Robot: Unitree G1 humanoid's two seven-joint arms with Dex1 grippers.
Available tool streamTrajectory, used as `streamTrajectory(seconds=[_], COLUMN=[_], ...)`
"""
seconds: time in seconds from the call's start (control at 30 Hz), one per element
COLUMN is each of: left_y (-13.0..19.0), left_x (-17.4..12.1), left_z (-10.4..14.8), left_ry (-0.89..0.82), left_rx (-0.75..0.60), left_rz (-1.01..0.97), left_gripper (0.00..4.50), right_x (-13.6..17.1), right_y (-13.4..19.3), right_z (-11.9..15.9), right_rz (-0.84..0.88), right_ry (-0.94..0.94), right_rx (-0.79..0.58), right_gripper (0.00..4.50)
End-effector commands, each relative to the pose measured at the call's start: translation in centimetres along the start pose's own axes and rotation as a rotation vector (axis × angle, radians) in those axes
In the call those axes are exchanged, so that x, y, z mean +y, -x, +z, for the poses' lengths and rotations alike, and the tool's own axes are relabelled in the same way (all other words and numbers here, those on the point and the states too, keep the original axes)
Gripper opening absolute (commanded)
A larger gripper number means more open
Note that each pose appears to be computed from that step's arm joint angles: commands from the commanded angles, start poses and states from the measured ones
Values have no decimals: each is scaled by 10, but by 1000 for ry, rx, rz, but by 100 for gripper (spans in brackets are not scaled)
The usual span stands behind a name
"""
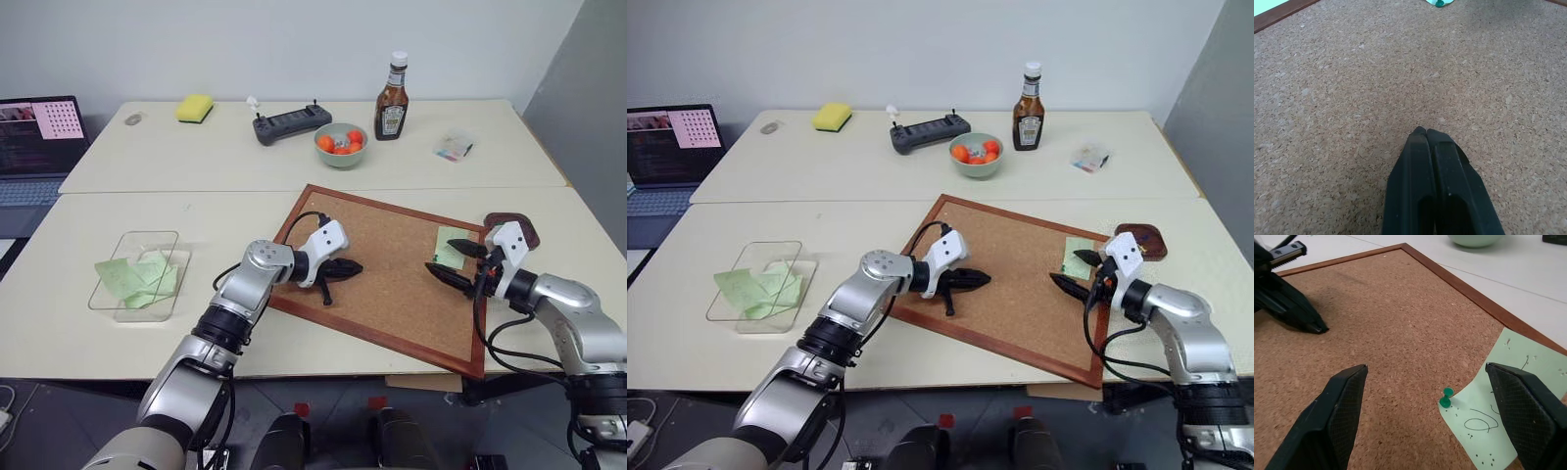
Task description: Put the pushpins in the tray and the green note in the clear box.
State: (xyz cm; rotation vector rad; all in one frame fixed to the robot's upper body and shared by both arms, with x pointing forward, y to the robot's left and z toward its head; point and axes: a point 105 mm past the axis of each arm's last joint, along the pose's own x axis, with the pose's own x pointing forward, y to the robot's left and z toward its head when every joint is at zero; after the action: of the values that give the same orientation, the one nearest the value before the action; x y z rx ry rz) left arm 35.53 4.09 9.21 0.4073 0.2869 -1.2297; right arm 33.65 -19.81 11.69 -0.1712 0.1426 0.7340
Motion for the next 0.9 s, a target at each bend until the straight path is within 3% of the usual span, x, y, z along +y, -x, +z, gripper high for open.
streamTrajectory(seconds=[0.03,0.17,0.43,0.8,0.9], left_y=[-3,-2,-1,-2,-2], left_x=[-7,-6,-5,-3,-3], left_z=[-14,-14,-13,-12,-12], left_ry=[16,17,23,24,23], left_rx=[51,51,48,44,43], left_rz=[-26,-19,-9,-4,-4], left_gripper=[0,0,0,0,0], right_x=[-5,-7,-8,-7,-8], right_y=[-10,-16,-17,-19,-18], right_z=[5,3,-1,-2,-2], right_rz=[-9,-5,-8,-7,-13], right_ry=[22,25,35,50,54], right_rx=[-10,-3,12,30,31], right_gripper=[408,363,197,4,1])
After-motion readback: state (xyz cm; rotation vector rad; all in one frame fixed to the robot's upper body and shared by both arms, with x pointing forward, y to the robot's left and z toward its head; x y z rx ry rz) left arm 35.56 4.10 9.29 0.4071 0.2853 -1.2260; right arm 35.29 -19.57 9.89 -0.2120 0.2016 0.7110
